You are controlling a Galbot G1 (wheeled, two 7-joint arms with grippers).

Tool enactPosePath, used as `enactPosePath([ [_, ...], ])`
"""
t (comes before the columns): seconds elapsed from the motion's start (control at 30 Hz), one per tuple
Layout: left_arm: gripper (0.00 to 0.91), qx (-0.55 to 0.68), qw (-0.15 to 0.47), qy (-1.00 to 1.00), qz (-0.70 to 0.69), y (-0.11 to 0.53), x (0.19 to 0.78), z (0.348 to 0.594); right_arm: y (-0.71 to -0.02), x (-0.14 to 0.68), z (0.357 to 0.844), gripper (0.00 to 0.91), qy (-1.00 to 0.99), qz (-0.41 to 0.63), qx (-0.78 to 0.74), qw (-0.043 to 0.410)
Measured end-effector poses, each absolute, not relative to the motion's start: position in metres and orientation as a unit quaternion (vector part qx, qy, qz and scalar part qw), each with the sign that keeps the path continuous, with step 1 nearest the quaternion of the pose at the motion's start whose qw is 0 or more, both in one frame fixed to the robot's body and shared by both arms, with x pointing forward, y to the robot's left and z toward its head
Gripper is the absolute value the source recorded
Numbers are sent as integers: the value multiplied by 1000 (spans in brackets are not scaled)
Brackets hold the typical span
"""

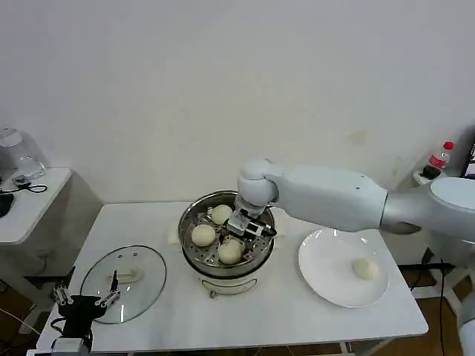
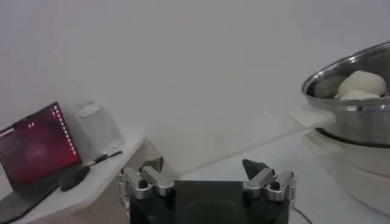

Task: Take steamed baozi put them in steamer then cover it.

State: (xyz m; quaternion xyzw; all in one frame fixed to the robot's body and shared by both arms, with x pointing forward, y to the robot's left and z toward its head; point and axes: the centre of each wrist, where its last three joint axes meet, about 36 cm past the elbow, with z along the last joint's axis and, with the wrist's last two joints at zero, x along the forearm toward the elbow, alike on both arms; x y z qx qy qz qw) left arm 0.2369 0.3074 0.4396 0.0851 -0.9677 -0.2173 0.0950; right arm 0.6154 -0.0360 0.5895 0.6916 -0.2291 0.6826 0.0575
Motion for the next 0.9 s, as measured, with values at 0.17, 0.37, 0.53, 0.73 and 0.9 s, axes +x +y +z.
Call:
enactPosePath([
  [0.17,907,85,94,-968,-218,308,237,440,-40,618,599,907,-235,684,688,55],
  [0.37,907,84,91,-968,-220,310,240,442,-50,627,620,907,-270,683,677,53],
  [0.53,907,80,86,-969,-219,312,243,445,-75,639,649,907,-332,679,652,63],
  [0.73,907,68,77,-971,-215,310,247,449,-135,648,676,907,-416,671,603,115],
  [0.9,907,59,73,-972,-215,308,252,448,-210,643,676,907,-473,658,558,179],
])
